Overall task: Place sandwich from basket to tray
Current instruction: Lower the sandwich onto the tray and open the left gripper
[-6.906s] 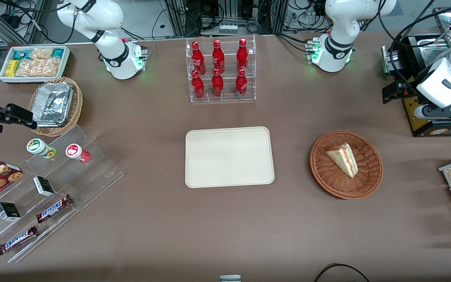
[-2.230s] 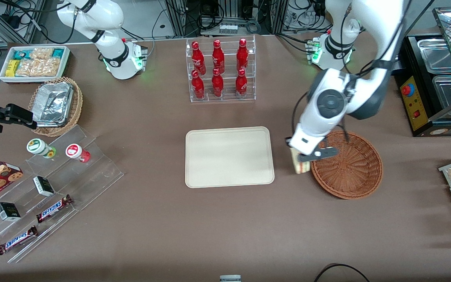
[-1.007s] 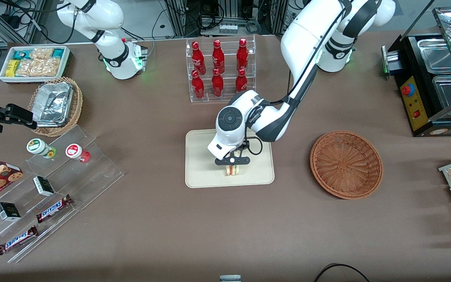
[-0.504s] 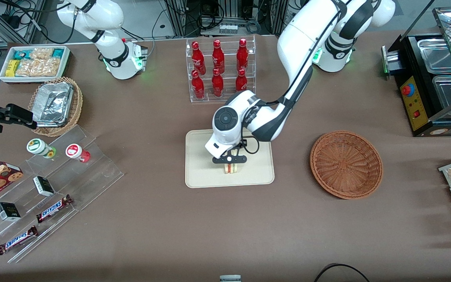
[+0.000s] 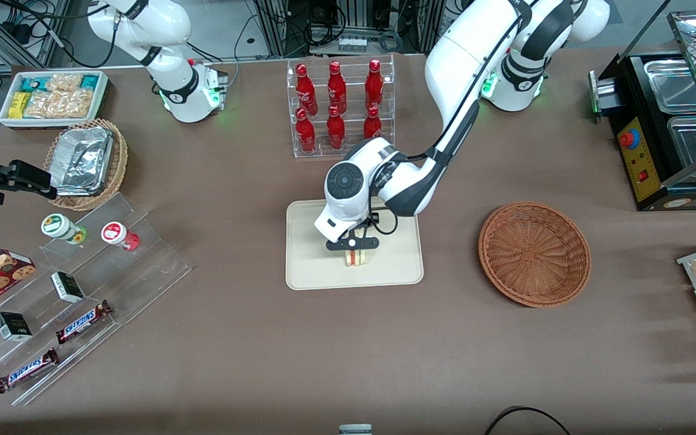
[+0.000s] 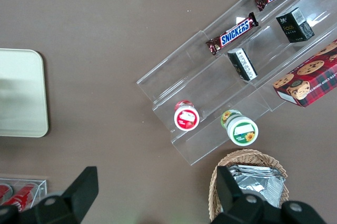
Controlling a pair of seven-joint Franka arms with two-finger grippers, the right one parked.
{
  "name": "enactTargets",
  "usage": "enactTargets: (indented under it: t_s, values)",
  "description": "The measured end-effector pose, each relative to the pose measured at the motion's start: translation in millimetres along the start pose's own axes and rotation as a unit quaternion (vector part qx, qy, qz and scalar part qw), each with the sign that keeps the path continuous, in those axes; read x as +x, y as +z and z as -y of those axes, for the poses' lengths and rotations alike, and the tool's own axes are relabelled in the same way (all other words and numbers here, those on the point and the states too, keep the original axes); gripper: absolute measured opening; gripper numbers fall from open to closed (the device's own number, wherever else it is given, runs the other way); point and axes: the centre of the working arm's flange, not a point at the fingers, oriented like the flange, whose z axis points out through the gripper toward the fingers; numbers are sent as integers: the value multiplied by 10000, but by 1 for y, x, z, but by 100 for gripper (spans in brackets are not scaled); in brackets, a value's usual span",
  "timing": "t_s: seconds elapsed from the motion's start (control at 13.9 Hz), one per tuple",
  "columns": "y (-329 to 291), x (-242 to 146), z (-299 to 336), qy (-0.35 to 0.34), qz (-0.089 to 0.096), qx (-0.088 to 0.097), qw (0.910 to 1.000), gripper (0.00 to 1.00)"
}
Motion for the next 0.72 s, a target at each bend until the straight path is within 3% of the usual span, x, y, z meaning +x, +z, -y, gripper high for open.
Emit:
enactTargets:
  t_s: [0.36, 0.5, 0.72]
  values:
    - [3, 1, 1, 14, -55, 71, 10000, 19]
    - [4, 1, 1, 16, -61, 81, 9999, 33]
    - [5, 0, 0, 22, -62, 87, 9999, 64]
